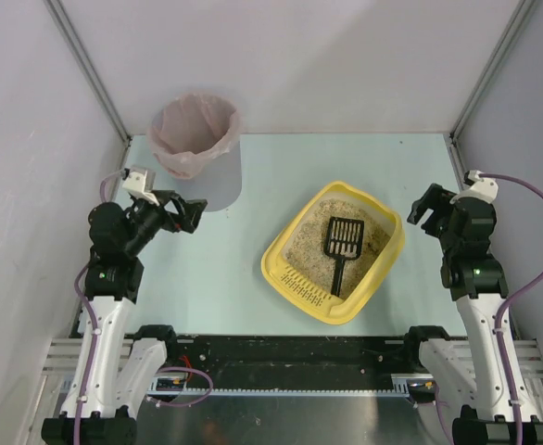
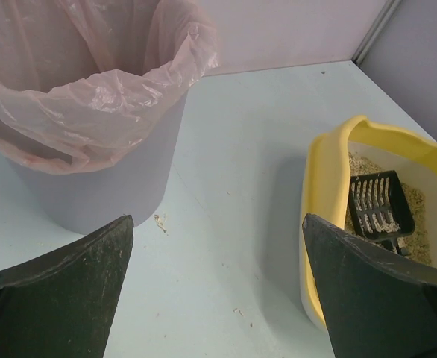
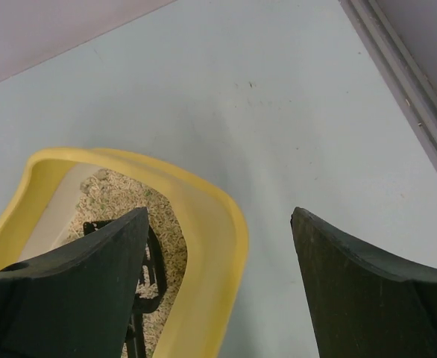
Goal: Clean the litter box
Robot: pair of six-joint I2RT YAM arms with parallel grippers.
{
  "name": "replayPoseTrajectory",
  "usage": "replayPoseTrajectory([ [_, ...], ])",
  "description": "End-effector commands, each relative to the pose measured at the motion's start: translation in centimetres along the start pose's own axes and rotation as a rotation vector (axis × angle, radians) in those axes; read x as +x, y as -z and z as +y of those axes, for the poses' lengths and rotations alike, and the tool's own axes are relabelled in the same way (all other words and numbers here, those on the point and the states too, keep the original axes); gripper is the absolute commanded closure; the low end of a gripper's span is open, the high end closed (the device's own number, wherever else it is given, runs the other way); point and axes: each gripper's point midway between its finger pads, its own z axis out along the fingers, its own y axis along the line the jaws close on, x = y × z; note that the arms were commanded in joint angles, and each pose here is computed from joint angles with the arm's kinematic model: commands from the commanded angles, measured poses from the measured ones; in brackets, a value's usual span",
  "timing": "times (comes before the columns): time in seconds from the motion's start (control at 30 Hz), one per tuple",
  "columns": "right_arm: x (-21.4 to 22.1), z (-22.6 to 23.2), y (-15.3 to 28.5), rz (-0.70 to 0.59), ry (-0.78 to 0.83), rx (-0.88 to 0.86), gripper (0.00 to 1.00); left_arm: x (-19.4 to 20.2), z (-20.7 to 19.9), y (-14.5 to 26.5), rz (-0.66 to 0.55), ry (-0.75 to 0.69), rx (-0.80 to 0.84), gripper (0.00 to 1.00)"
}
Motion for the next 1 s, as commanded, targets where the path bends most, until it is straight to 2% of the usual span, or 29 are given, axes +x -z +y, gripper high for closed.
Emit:
replayPoseTrajectory([
  [0.0,-1.8,1.0,1.2,-0.056,-0.027,-0.047,0.17,-1.8,0.0,0.3,-0.061,-0.014,-0.023,0.00],
  [0.23,-2.0,1.0,1.7,-0.068,-0.036,-0.054,0.17,-2.3,0.9,0.6,-0.083,-0.005,-0.082,0.00],
  [0.4,-1.4,0.7,2.0,-0.052,-0.037,-0.041,0.17,-2.0,3.2,1.3,-0.098,-0.040,-0.215,0.00],
  [0.47,-1.4,0.4,2.0,-0.058,-0.034,-0.032,0.17,-1.6,1.4,0.8,-0.087,-0.081,-0.153,0.02],
  [0.53,-1.3,0.1,2.1,-0.066,-0.037,-0.017,0.17,-1.2,1.3,0.5,-0.071,-0.124,-0.178,0.06],
  [0.57,-1.1,-0.1,2.1,-0.066,-0.043,-0.011,0.17,-1.0,-0.4,0.0,-0.057,-0.141,-0.133,0.07],
  [0.63,-1.2,0.3,2.2,-0.074,-0.054,-0.035,0.17,0.4,-1.3,-0.9,0.008,-0.166,-0.130,0.08],
  [0.7,-0.9,0.5,2.1,-0.072,-0.063,-0.043,0.17,1.8,-5.4,-1.9,0.069,-0.187,-0.006,0.08],
  [0.73,-0.9,0.6,2.1,-0.073,-0.066,-0.052,0.17,2.3,-5.8,-2.9,0.105,-0.184,-0.027,0.08],
  [0.8,-1.0,0.8,1.9,-0.070,-0.072,-0.059,0.17,3.6,-9.5,-3.4,0.159,-0.188,0.062,0.10],
  [0.83,-0.9,1.0,1.9,-0.065,-0.076,-0.069,0.17,4.5,-12.2,-4.1,0.202,-0.181,0.118,0.11],
  [0.9,-0.7,1.1,1.8,-0.058,-0.081,-0.071,0.17,5.2,-14.0,-4.6,0.234,-0.171,0.117,0.12],
  [0.97,-0.5,1.1,1.8,-0.052,-0.081,-0.071,0.17,6.2,-17.4,-5.2,0.277,-0.099,0.157,0.12],
])
